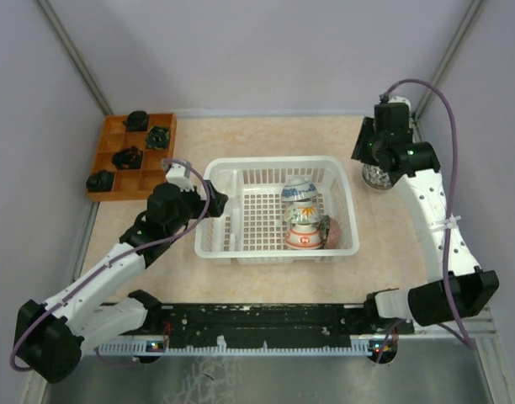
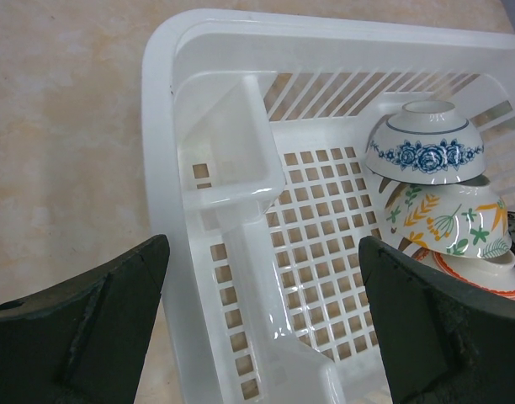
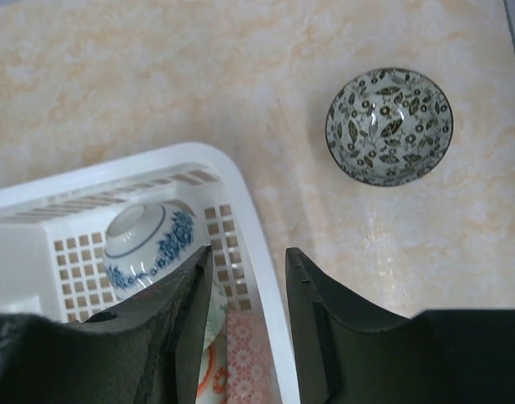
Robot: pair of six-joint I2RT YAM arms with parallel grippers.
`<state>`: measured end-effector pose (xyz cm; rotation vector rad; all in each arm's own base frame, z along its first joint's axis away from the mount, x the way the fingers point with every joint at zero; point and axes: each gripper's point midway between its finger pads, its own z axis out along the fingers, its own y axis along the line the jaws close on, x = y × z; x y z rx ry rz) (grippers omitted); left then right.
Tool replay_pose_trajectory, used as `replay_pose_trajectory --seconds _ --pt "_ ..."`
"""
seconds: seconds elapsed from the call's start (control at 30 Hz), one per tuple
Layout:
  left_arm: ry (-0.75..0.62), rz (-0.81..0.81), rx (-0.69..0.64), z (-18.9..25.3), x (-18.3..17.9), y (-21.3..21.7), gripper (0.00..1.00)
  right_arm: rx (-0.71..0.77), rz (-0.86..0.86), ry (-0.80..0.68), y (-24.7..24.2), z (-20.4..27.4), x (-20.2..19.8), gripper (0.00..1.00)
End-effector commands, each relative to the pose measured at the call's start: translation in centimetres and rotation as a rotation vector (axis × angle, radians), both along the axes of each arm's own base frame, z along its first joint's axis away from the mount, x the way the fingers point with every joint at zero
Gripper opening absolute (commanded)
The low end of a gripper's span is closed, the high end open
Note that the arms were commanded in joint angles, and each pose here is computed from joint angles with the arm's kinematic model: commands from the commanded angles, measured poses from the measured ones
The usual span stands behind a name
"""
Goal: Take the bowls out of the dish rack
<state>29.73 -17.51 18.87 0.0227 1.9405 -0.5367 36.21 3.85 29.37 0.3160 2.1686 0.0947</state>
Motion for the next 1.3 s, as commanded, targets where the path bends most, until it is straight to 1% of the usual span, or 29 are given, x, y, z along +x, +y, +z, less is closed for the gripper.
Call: replay_pose_trajectory --seconds 0.0,0.2,0.37,0.63,0.97,1.27 --pt "-0.027 -0.005 0.002 1.2 0.3 -0.2 0.99 -0.125 0.030 0.074 1.4 -0.5 -3.2 0.41" --pt "-0.001 0.002 0.023 0.1 0.3 0.0 0.99 -0.270 0.096 0.161 4.7 -1.8 -6.0 0.41" --pt "0.004 0.007 0.032 -0.3 0.4 0.0 0.99 -0.385 0.114 0.232 6.1 -3.0 -8.8 0.41" --pt "0.015 -0.005 0.031 -0.8 0.4 -0.2 0.99 -0.534 0.064 0.361 6.8 -7.3 -12.5 0.42" --pt "0.011 -0.018 0.024 -0.9 0.3 -0.4 0.99 -0.578 0.060 0.455 7.5 -11.6 -14.5 0.42" --pt "0.020 -0.027 0.024 -1.5 0.2 -0.6 0.99 -0.591 0.075 0.492 8.5 -14.0 -14.5 0.42"
